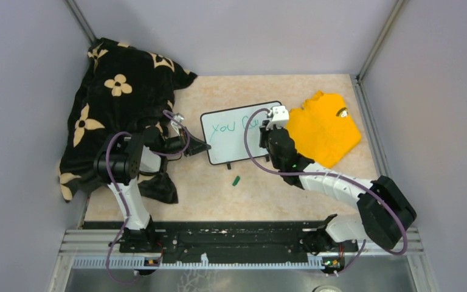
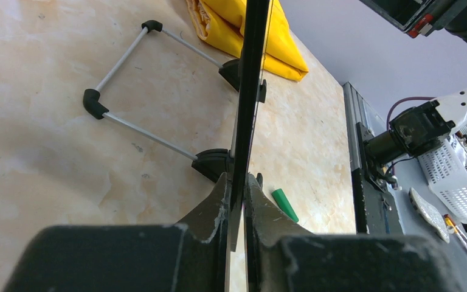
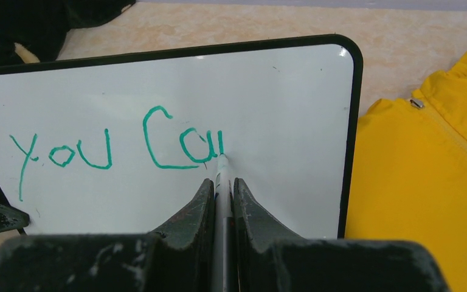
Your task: Write a sentence on the whiteboard
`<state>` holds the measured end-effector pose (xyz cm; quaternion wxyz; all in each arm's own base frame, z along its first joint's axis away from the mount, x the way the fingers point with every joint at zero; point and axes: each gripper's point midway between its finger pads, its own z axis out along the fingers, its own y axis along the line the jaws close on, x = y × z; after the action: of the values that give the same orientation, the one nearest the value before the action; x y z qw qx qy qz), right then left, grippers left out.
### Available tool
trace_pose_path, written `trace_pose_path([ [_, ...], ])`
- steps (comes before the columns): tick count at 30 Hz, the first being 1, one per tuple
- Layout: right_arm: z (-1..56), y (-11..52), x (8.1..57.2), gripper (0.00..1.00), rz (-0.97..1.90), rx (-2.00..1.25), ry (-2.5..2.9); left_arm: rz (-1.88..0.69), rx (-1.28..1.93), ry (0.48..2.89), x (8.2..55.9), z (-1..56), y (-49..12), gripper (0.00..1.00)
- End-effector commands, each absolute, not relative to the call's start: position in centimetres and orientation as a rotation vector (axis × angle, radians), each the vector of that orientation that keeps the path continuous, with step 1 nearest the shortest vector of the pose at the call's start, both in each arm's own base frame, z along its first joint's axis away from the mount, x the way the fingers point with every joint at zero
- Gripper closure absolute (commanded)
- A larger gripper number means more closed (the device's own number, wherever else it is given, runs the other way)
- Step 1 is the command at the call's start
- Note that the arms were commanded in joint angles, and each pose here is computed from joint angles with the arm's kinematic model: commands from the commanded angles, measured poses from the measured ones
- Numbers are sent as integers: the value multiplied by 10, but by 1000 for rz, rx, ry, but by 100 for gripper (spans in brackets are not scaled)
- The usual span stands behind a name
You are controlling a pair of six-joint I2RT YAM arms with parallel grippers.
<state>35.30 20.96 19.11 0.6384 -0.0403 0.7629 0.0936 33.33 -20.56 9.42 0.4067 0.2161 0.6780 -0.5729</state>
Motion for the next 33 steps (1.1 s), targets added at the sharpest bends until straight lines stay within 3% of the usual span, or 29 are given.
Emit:
trace_pose_path([
  [1,192,201,352,100,215,-46,1737,-1460,539,1740,330,91,-207,100],
  [33,233,207,375,100,204,-42,1659,-1462,544,1746,329,89,-208,100],
])
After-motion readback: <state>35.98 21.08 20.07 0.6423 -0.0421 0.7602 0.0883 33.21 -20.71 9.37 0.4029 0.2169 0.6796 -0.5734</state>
